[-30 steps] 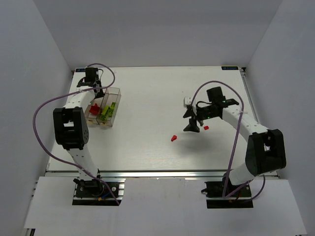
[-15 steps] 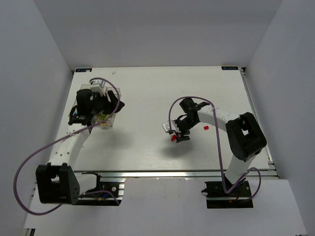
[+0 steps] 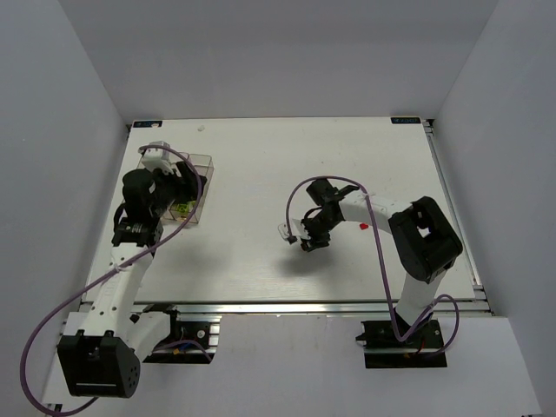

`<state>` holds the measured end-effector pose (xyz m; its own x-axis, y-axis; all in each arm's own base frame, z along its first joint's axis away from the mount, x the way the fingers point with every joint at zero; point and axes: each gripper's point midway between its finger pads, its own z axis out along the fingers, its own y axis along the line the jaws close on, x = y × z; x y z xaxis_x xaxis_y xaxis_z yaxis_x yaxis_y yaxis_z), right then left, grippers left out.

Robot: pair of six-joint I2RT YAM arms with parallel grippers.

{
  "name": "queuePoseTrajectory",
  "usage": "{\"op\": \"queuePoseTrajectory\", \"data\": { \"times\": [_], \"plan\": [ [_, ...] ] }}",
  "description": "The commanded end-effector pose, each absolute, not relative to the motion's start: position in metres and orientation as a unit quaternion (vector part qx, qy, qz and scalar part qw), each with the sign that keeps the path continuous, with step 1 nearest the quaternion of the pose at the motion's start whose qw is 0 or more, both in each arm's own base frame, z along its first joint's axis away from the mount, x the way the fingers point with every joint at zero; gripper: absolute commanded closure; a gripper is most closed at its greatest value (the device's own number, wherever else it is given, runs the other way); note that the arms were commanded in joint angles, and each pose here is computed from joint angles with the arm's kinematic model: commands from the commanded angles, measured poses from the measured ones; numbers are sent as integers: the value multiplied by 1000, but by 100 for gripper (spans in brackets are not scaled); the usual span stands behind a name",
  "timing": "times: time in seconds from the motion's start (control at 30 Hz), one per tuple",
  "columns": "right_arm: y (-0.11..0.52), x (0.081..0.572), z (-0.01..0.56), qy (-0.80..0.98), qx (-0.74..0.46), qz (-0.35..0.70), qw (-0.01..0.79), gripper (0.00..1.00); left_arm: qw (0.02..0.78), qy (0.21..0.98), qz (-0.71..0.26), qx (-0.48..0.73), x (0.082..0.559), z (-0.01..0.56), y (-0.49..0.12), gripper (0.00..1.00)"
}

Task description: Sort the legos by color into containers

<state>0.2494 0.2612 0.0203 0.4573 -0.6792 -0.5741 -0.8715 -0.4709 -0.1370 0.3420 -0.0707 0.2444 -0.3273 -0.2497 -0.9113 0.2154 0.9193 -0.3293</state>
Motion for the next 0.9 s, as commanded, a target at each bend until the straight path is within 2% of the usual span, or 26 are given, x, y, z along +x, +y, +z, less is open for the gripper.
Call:
{"op": "queuePoseTrajectory", "data": {
  "times": [0.0,0.2,0.3,0.33,0.43,0.5,0.53,0.57,0.63,0.67,0.73,0.87],
  "plan": [
    [255,255,11,475,-835,203,191,53,598,780,-181,-23,341,253,-61,27],
    [255,256,7,473,-840,192,186,85,631,757,-165,-34,329,270,-52,26],
    [261,261,18,481,-835,191,188,97,664,729,-161,-35,316,289,-49,26],
    [274,276,33,488,-829,182,206,100,677,717,-161,-33,314,296,-49,26],
    [305,286,49,551,-786,195,202,100,706,688,-164,-32,302,316,-48,26],
    [343,299,89,562,-766,218,225,100,718,675,-164,-34,296,322,-46,25],
    [358,299,83,574,-757,229,213,100,733,659,-166,-33,293,332,-46,24],
    [386,313,115,567,-745,243,253,100,739,653,-163,-33,291,335,-44,24],
    [422,324,120,621,-685,273,266,100,757,634,-156,-39,282,345,-40,23],
    [444,337,151,618,-668,281,305,100,764,627,-148,-45,280,348,-36,23],
    [472,345,150,659,-612,310,308,100,787,599,-142,-48,267,358,-31,21],
    [526,368,189,625,-554,365,411,100,821,552,-134,-54,249,369,-24,16]
  ]
}}
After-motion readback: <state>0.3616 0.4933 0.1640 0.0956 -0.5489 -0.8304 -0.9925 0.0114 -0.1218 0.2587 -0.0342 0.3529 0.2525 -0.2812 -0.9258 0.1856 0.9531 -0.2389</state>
